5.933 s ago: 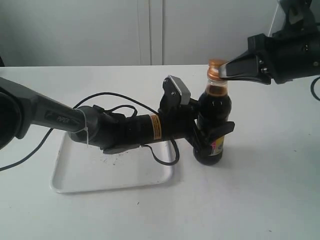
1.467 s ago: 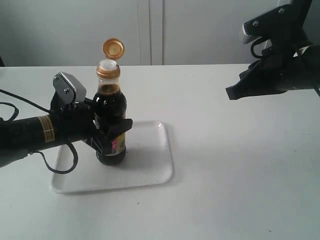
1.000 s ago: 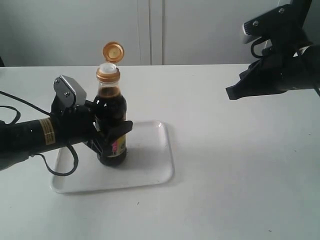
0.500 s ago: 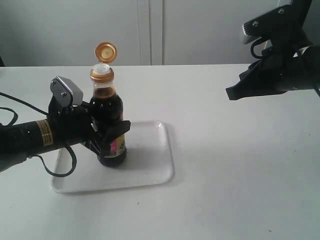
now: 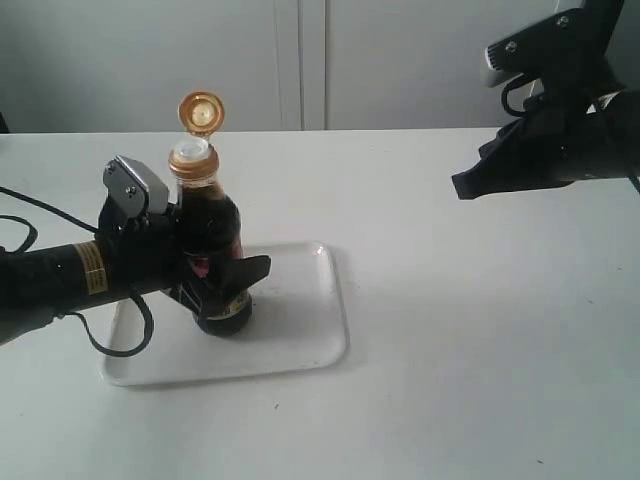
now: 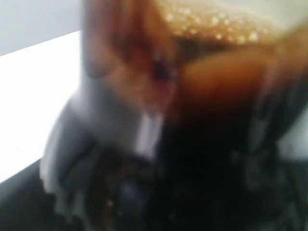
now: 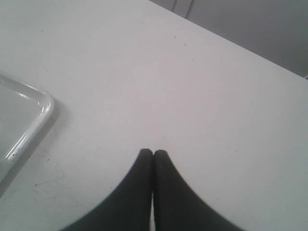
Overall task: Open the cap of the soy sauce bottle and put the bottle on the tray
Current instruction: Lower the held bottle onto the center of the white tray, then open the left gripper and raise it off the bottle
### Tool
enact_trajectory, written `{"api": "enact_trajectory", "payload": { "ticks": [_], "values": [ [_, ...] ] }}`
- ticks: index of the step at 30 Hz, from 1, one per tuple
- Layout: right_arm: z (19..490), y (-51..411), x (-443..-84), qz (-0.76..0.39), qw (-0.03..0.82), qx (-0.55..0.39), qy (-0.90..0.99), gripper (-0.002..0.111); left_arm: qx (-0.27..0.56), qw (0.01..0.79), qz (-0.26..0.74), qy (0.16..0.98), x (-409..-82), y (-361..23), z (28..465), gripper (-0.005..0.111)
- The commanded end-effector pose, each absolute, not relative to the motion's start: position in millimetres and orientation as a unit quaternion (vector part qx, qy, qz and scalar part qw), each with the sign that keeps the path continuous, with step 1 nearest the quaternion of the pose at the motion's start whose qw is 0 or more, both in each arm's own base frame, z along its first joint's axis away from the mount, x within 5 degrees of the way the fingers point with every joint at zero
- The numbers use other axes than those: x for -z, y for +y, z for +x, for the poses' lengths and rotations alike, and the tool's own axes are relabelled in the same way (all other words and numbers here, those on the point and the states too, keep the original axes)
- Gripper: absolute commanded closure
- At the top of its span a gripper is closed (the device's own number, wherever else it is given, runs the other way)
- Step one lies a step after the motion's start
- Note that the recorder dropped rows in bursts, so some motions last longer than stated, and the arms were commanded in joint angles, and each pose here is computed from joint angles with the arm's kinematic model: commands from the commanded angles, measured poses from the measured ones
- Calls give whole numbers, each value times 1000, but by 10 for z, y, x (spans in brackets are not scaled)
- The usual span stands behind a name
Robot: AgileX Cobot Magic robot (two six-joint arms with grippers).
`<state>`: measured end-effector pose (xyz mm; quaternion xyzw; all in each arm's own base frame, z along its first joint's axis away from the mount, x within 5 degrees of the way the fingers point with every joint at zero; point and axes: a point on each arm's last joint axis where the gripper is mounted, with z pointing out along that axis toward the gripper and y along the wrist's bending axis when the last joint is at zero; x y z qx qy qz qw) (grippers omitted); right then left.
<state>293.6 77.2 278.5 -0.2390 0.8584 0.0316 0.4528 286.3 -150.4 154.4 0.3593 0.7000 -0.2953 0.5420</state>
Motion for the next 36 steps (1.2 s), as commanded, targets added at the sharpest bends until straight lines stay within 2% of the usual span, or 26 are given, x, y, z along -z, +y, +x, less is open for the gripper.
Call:
{"api": "enact_trajectory", "payload": {
  "ticks": [1, 20, 36],
  "values": [
    [2937, 776, -2783, -243, 458, -27, 855, 108, 282, 542, 357, 707, -1619, -1482, 2838, 7],
    [2942, 774, -2788, -242, 461, -26, 854, 108, 273, 618, 328, 660, -2231, -1413, 2747, 7],
    [2939, 775, -2785, -242, 459, -27, 854, 108, 298, 684, 276, 606, -2499, -1375, 2732, 7]
  ]
}}
